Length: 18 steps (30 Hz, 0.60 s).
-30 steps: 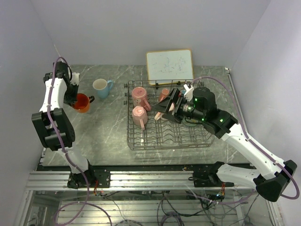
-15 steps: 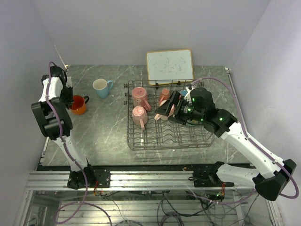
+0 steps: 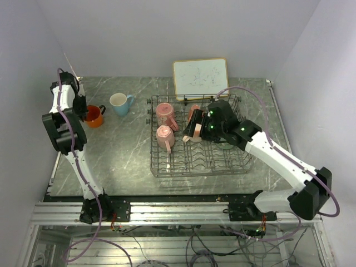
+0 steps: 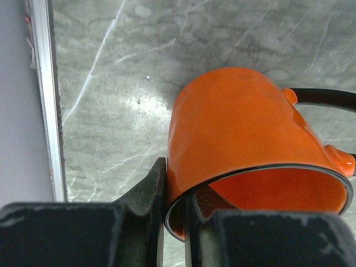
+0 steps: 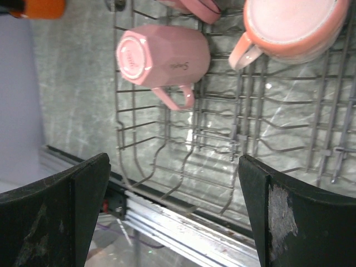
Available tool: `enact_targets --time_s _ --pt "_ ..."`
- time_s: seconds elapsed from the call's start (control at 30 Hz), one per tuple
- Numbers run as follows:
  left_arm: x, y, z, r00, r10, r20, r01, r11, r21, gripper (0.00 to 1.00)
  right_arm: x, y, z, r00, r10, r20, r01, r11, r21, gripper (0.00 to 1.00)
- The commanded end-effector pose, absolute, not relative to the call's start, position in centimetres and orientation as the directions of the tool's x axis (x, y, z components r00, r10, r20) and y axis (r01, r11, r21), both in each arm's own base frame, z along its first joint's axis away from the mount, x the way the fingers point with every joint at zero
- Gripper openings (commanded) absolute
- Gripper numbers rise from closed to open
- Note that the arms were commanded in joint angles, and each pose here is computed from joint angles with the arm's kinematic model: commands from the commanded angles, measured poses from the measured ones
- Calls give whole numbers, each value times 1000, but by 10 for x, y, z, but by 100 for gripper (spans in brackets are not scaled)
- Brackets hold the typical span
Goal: Unload the cups from the dish rack
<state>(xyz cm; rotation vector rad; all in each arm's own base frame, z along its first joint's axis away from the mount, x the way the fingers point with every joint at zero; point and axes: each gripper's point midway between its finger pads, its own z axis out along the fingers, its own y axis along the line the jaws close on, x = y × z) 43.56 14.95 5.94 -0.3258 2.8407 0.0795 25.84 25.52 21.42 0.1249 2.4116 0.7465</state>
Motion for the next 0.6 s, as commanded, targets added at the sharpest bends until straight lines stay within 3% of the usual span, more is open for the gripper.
enact_targets --time_s 0.0,0.07,0.17,0.3,0.5,0.53,0.57 --pt "457 146 70 -914 -229 -336 -236 971 -19 17 270 250 204 -791 180 -585 -124 889 442 98" --pt "462 146 71 -908 -230 -349 -237 971 -24 22 272 251 197 -790 161 -592 -132 898 420 97" --pt "465 140 73 -911 -217 -350 -220 975 -32 40 273 259 186 -793 114 -599 -161 908 386 97" --pt "464 137 86 -907 -192 -375 -195 980 -28 80 274 274 169 -784 31 -620 -206 930 306 97" --pt "457 142 137 -868 -135 -477 -167 986 26 92 276 303 145 -765 -90 -638 -276 940 198 97" --pt "455 142 147 -861 -123 -493 -158 987 30 100 277 308 143 -759 -111 -642 -290 940 180 97" --pt "452 142 156 -855 -114 -505 -151 988 34 99 278 312 140 -753 -130 -645 -299 941 159 96"
